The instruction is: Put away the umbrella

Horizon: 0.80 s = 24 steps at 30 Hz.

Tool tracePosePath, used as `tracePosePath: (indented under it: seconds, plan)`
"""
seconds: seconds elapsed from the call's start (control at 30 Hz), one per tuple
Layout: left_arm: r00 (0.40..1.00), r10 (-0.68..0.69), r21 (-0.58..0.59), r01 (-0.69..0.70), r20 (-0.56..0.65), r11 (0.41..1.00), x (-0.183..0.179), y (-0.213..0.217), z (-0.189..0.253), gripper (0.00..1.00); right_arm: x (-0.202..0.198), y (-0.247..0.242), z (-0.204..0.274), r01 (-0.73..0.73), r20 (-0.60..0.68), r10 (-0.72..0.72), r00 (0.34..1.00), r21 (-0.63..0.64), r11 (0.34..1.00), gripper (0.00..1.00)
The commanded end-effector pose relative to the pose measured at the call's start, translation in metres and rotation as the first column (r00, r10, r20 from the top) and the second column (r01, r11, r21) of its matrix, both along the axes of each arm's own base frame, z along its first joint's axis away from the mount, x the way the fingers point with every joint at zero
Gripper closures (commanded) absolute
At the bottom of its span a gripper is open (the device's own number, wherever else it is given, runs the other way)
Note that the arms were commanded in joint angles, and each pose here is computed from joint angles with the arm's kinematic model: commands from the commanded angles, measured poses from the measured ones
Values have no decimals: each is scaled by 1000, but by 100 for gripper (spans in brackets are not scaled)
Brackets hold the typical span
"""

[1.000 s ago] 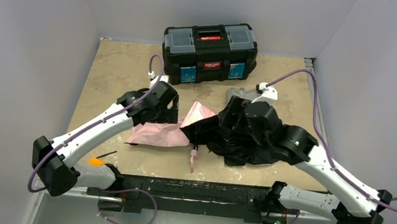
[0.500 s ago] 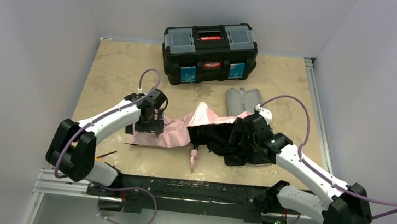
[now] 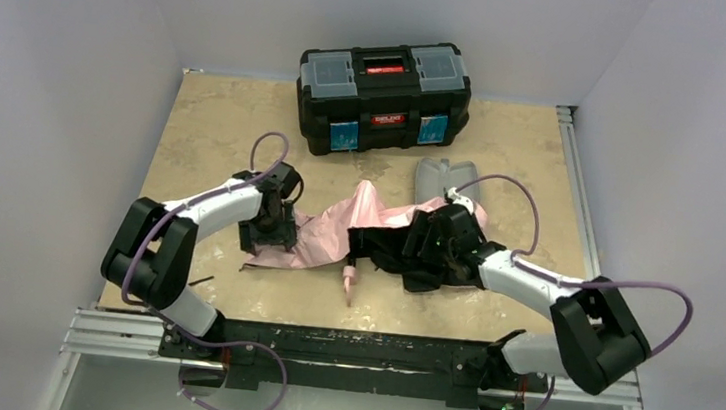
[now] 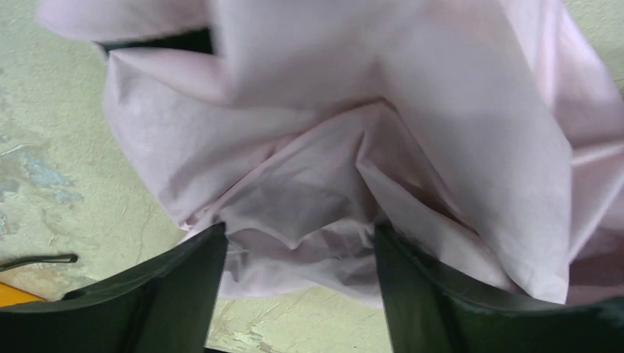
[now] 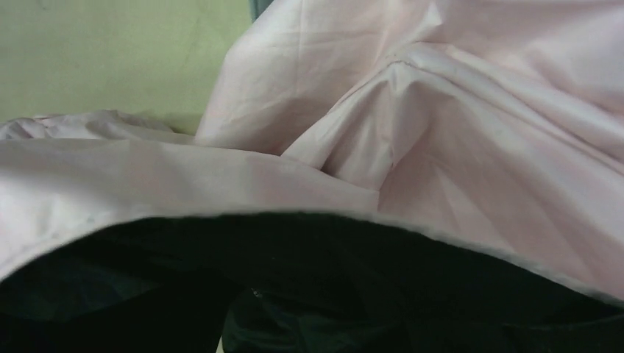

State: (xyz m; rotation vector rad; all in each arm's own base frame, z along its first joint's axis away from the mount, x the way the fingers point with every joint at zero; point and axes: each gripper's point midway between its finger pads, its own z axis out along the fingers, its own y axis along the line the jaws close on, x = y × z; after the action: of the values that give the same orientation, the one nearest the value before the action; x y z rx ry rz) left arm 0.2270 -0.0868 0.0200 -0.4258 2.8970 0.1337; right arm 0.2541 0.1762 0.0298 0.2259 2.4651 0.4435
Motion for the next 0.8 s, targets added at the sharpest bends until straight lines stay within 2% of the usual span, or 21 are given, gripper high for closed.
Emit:
tracePosePath:
  seconds: [0.0,0.17,0.3,0.4,0.6,0.7,0.77]
  plan:
    - [999,10,-88,-6,47,996,29,-23,9,36,-2,28,-22,-105,-46,109,993,83,991,23]
    - [1000,-22,-207,22,5,978,34,-50,-6,74,-5,42,-33,-174,-59,182,981,124,977,50]
    - [995,-81,-297,94,56,950,44,-77,-4,91,-12,72,-21,-291,-14,303,953,230,929,66]
    - [981,-155,-330,186,116,926,52,-98,7,95,-7,103,-1,-404,58,402,914,229,886,70]
    - [918,-342,-369,395,203,841,51,-150,31,97,-7,180,33,-589,184,559,808,249,769,71]
    - [909,-361,-405,416,207,815,45,-162,30,97,-4,209,37,-640,232,597,768,269,720,72]
    - [916,-360,-383,402,178,832,39,-153,25,96,-1,211,35,-642,220,603,767,257,723,72]
